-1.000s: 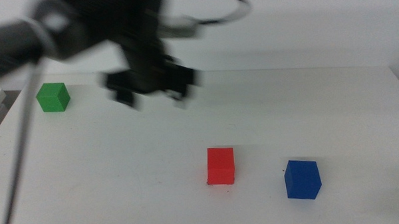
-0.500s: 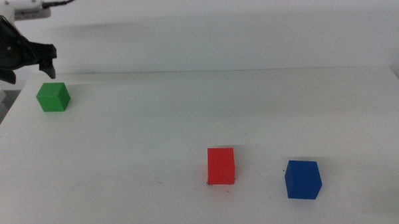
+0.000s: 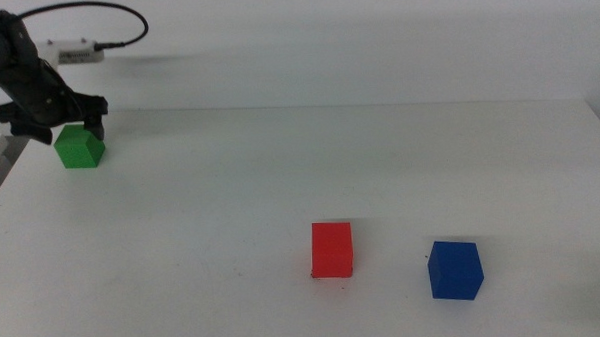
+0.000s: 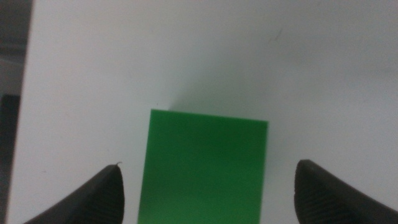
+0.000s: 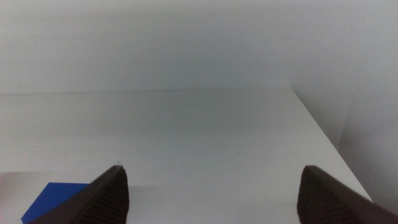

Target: Stack red cubes first, then green, then blue cubes in a specific spot.

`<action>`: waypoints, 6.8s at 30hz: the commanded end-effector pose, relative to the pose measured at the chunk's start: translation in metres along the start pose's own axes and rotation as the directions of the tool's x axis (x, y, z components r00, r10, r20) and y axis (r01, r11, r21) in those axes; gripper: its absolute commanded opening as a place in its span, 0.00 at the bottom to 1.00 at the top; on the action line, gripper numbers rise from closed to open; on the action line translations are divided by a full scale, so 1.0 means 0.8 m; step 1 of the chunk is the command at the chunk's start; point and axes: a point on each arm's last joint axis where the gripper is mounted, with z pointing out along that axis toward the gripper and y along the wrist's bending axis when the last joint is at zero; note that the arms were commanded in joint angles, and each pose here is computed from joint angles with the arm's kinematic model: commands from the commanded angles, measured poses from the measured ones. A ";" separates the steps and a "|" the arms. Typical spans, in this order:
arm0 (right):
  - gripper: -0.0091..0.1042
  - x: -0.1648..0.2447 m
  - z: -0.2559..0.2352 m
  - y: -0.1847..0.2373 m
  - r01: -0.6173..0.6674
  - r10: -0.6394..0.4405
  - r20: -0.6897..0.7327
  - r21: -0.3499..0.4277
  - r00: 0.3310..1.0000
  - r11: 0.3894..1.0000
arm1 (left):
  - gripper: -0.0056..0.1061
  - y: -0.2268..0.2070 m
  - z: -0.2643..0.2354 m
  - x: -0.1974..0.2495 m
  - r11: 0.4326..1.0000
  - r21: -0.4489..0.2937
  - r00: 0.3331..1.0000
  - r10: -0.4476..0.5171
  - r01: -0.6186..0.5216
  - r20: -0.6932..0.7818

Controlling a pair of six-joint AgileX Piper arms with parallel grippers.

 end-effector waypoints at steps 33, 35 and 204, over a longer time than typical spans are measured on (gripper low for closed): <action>0.85 0.000 0.000 0.000 0.003 -0.004 0.013 0.005 1.000 1.000 | 0.12 -0.366 -0.223 0.251 0.987 0.154 0.996 -0.064 0.054 0.065; 0.85 0.000 0.000 0.000 0.003 -0.004 0.013 0.005 1.000 1.000 | 0.13 -0.387 -0.218 0.259 0.994 0.101 0.997 -0.051 0.044 0.063; 0.09 -0.194 0.263 0.257 0.010 -0.036 -0.858 -0.035 0.513 0.999 | 0.82 -0.173 -0.525 0.354 0.692 0.303 0.684 0.373 -0.655 0.627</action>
